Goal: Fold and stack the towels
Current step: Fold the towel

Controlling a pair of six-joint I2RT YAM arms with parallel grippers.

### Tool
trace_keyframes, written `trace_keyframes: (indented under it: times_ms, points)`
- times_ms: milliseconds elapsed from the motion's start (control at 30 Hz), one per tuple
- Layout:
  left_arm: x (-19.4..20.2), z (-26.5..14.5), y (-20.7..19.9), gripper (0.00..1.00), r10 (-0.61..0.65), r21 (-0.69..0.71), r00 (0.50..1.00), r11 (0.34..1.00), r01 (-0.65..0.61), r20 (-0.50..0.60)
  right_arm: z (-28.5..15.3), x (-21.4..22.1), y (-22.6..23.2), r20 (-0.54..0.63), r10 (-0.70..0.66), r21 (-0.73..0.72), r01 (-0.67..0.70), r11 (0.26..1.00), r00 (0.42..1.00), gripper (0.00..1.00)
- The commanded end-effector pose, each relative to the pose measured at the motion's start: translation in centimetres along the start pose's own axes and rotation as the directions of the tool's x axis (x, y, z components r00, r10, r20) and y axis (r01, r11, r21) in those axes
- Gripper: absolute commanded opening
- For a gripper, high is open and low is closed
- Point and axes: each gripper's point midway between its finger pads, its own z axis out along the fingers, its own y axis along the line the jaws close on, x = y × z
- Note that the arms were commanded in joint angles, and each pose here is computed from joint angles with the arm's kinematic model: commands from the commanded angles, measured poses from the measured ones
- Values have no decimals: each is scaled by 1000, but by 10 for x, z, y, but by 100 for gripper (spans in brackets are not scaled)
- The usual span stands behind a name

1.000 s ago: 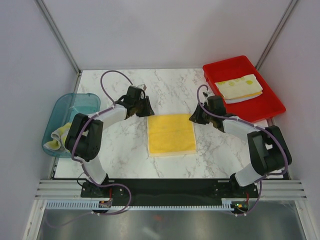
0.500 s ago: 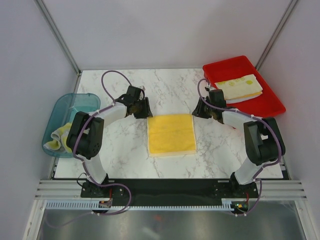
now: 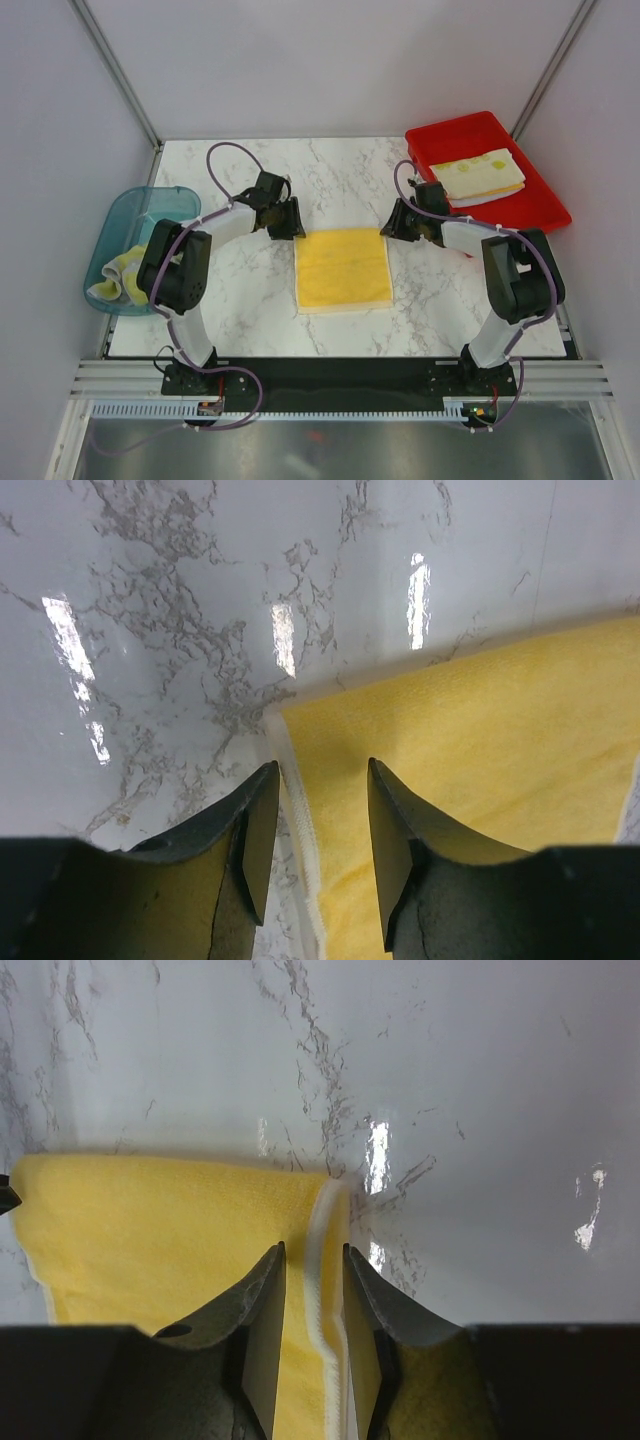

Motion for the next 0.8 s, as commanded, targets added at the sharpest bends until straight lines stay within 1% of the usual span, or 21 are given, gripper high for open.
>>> trace_keyframes:
  times_ms: [0,67,100,167,233,267,300,333,367,433,467,500,533,767]
  points:
    - [-8,3,-12,48,-8,40,1000,999,8,-2,5,-16,13,39,18,-45,-16,999,999,37]
    - [-9,4,-12,47,-10,41,1000,999,10,1,5,-19,15,48,23,-54,-21,998,999,37]
    - [-10,6,-12,44,-8,39,1000,999,8,4,7,-19,16,47,24,-60,-22,998,999,37]
    - [-12,7,-11,41,-10,37,1000,999,9,5,9,-21,17,48,29,-61,-26,998,998,37]
    - [-15,7,-13,37,-7,41,1000,999,7,10,12,-21,16,44,29,-62,-27,998,999,33]
    - [-16,7,-12,35,-8,39,1000,999,8,11,13,-22,17,45,31,-67,-28,997,999,24]
    - [-20,6,-13,33,-8,42,1000,999,7,18,15,-23,17,45,29,-63,-26,998,999,20]
    - [-21,6,-13,32,-9,42,1000,999,8,20,16,-23,16,44,29,-62,-27,998,999,17]
    - [-23,5,-13,29,-7,42,1000,999,6,22,16,-24,16,45,31,-64,-29,998,998,12]
    - [-27,4,-15,24,-6,46,1000,999,5,24,18,-23,16,41,31,-64,-28,998,999,8]
    - [-28,3,-15,12,-5,46,1000,999,4,26,18,-23,16,40,34,-66,-31,997,999,4]
    - [-31,2,-15,6,-3,46,1000,999,2,30,19,-22,16,40,30,-65,-27,997,999,1]
    - [-32,2,-15,3,-3,48,1000,999,1,28,20,-23,14,42,28,-60,-25,998,999,0]
    - [-43,8,-2,2,-10,20,1000,1000,10,20,27,-21,0,44,19,-29,-18,999,999,0]
